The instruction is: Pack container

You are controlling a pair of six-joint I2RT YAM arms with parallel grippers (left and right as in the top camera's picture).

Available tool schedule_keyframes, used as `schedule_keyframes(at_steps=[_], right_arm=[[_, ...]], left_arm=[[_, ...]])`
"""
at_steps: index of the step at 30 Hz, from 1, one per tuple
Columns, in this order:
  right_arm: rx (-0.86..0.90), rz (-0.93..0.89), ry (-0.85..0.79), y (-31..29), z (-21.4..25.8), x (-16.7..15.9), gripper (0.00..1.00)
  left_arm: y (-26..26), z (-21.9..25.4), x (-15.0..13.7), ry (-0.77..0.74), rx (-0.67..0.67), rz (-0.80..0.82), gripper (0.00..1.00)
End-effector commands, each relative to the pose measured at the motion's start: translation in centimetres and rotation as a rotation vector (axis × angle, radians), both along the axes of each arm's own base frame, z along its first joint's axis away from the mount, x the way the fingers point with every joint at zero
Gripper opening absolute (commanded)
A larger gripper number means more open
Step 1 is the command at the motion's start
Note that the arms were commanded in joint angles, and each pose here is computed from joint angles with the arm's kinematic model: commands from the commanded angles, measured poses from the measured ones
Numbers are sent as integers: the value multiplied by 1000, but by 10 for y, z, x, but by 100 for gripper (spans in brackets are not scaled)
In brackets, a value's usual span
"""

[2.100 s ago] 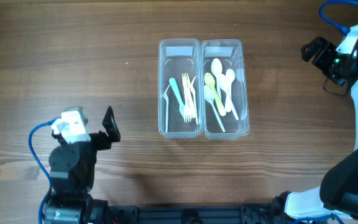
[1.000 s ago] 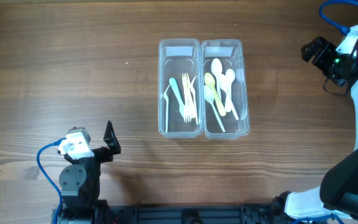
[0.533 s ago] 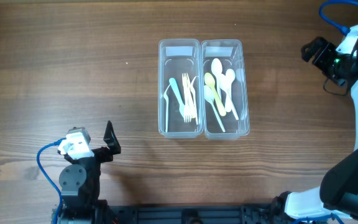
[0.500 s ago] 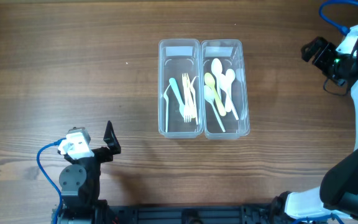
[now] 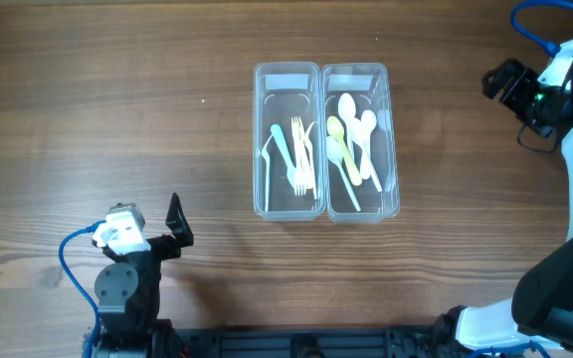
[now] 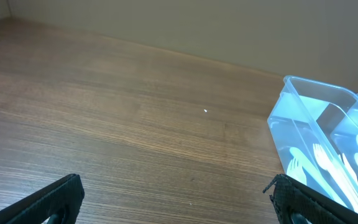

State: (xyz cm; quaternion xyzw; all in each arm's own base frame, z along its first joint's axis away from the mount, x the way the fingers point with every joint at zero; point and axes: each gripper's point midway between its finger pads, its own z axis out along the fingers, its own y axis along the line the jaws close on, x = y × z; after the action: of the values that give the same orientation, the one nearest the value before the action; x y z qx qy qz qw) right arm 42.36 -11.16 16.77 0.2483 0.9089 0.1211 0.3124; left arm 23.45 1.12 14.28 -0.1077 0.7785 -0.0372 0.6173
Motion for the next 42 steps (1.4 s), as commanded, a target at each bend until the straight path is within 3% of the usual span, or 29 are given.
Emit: schedule_keyframes(at_steps=[1, 12, 18, 27, 35, 42], right_arm=[[-17, 23, -65, 12, 28, 2, 100], [-422, -66, -307, 54, 119, -5, 100], [-506, 71, -420, 85, 135, -23, 100], [-632, 379, -539, 116, 117, -91, 100], [-632, 365, -631, 118, 61, -152, 100], [-646, 343, -699, 118, 24, -179, 100]], left_arm=[[-1, -3, 0, -1, 8, -11, 100], [-1, -3, 0, -1, 8, -11, 100], [-1, -3, 0, -1, 8, -11, 100], [-1, -3, 0, -1, 8, -11, 100], [-1, -3, 0, -1, 8, -11, 100], [-1, -3, 0, -1, 8, -11, 100]])
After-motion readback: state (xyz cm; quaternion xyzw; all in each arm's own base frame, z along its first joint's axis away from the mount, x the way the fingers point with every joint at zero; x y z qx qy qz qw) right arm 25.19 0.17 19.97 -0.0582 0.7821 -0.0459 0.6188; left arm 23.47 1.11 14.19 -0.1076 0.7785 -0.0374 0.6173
